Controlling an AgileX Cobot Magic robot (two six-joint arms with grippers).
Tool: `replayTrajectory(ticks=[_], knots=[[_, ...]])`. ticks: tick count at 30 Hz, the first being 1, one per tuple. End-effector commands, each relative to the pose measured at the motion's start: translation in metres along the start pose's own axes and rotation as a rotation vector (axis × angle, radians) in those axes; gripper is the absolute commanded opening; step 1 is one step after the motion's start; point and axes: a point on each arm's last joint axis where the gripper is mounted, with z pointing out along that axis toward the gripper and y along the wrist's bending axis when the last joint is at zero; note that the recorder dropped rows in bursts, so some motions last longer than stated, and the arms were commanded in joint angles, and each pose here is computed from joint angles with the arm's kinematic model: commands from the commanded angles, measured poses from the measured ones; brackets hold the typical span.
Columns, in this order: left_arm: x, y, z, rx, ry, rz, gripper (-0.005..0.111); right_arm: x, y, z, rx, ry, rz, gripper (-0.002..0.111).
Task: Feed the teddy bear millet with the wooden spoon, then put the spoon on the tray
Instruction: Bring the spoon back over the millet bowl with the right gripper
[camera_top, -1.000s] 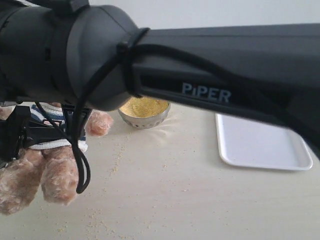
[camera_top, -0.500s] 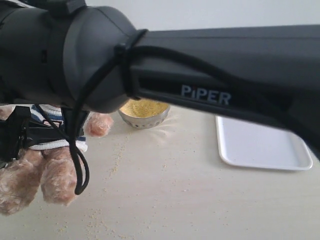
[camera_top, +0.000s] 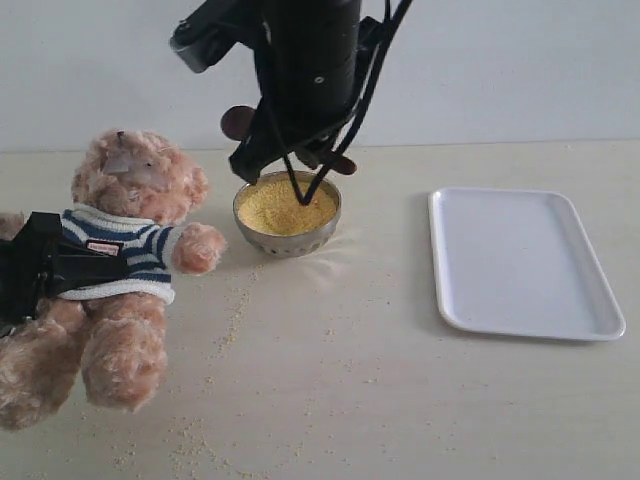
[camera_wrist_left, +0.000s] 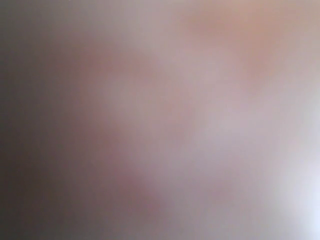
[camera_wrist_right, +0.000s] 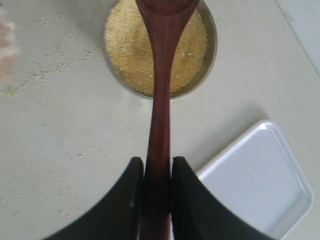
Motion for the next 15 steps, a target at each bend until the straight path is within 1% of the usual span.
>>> replayTrajectory(ticks=[1, 5, 10, 15], knots=[[-0.001, -0.003, 0.001, 0.021, -0.001, 0.007, 0.005, 0.007, -0.026, 0.012, 0.021, 0.036, 0.047, 0.000], [-0.001, -0.001, 0.001, -0.007, -0.004, 0.012, 0.005, 0.010, -0.029, 0.043, 0.025, 0.105, 0.020, 0.000], [0.000, -0.002, 0.001, 0.006, 0.007, 0.012, 0.005, 0.012, -0.023, 0.076, 0.045, 0.178, -0.017, 0.000], [0.000, -0.003, 0.001, 0.020, 0.011, 0.012, 0.005, 0.016, -0.023, 0.107, 0.126, 0.253, -0.088, 0.000]])
